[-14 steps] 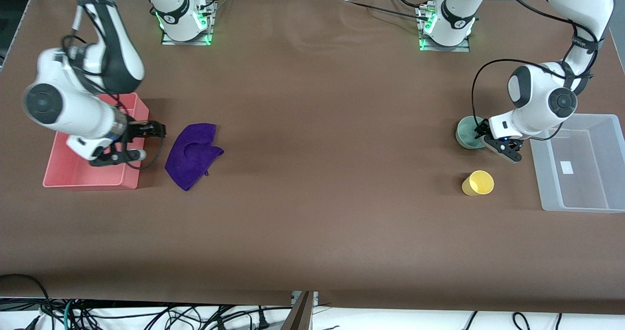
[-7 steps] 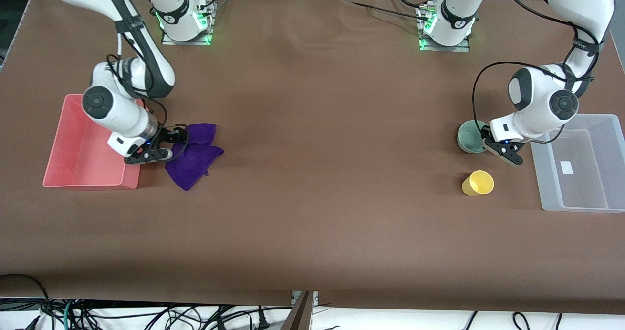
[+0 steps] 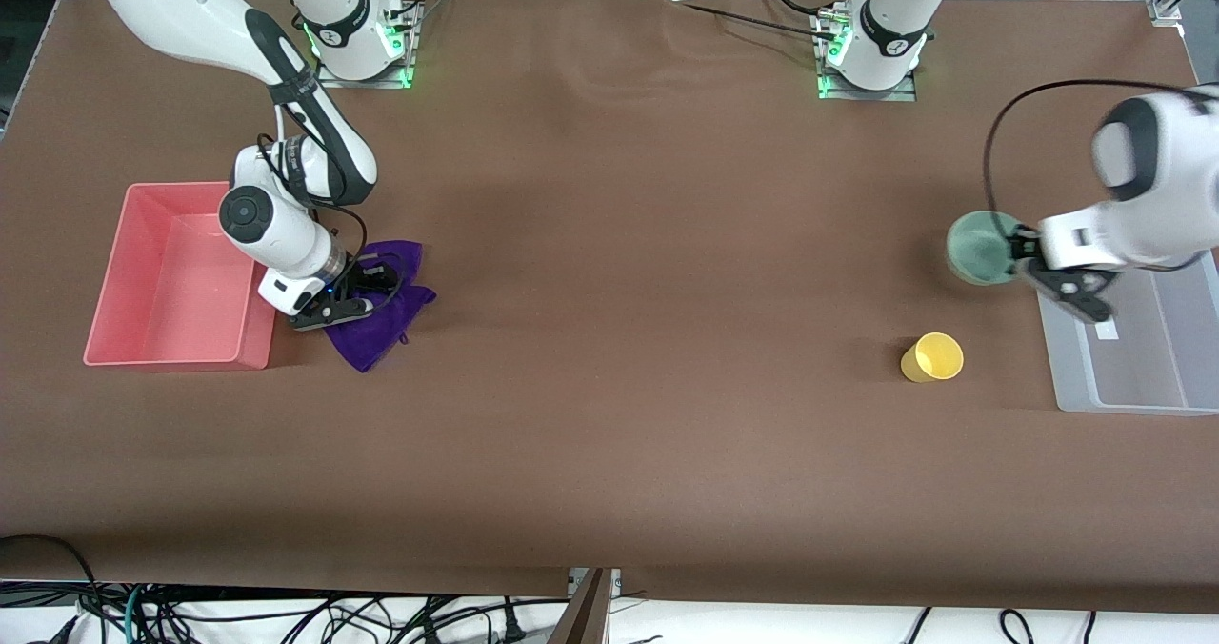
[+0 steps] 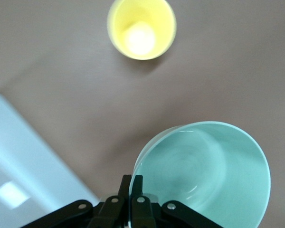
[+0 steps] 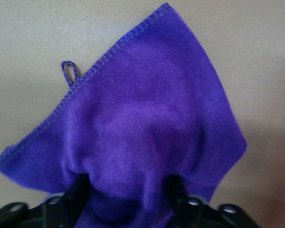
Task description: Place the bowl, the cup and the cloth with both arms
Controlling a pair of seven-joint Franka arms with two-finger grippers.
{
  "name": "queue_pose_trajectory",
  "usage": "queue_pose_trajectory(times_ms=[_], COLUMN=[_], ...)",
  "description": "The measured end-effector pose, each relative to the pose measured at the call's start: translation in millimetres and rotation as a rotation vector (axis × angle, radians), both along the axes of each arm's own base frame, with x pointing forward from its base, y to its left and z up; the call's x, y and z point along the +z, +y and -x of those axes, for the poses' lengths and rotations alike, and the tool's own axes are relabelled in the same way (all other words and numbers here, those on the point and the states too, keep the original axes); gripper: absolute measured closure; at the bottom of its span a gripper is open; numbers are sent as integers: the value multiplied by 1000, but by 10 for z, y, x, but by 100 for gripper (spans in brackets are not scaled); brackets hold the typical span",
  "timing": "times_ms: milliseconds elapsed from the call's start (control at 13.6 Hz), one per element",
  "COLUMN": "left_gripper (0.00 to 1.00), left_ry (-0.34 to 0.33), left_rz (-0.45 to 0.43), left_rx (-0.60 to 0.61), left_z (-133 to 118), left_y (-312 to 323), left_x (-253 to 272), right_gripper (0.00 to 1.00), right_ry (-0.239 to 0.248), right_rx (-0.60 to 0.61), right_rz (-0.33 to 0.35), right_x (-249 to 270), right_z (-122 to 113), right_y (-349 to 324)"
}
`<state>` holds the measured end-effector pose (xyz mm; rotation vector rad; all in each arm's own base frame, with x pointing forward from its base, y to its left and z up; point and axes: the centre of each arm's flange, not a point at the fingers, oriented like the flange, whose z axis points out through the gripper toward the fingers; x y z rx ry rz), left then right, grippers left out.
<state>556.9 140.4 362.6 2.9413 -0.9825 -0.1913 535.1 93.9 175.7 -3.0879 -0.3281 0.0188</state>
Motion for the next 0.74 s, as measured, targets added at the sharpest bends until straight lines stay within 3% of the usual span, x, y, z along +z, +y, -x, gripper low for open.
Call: queue_pose_trajectory(times_ms=[147, 368, 441, 735], left_gripper=[97, 97, 97, 97], left_ry=[-20, -13, -9, -40], left_rz=[-33, -36, -29, -22], left_rx=[-34, -57, -55, -70], left_z=[-21, -57, -87, -162], left_y=[612, 1493, 1754, 2382], left_x=[137, -104, -286, -1262], right_gripper=[52, 87, 91, 91], right_ry=[-9, -1, 21, 150], right_rx=[-26, -29, -29, 8], right_rz=[-2, 4, 13, 61], right_x=[55, 234, 381, 1509], right_z=[-8, -94, -169, -564], right_y=[59, 67, 63, -145])
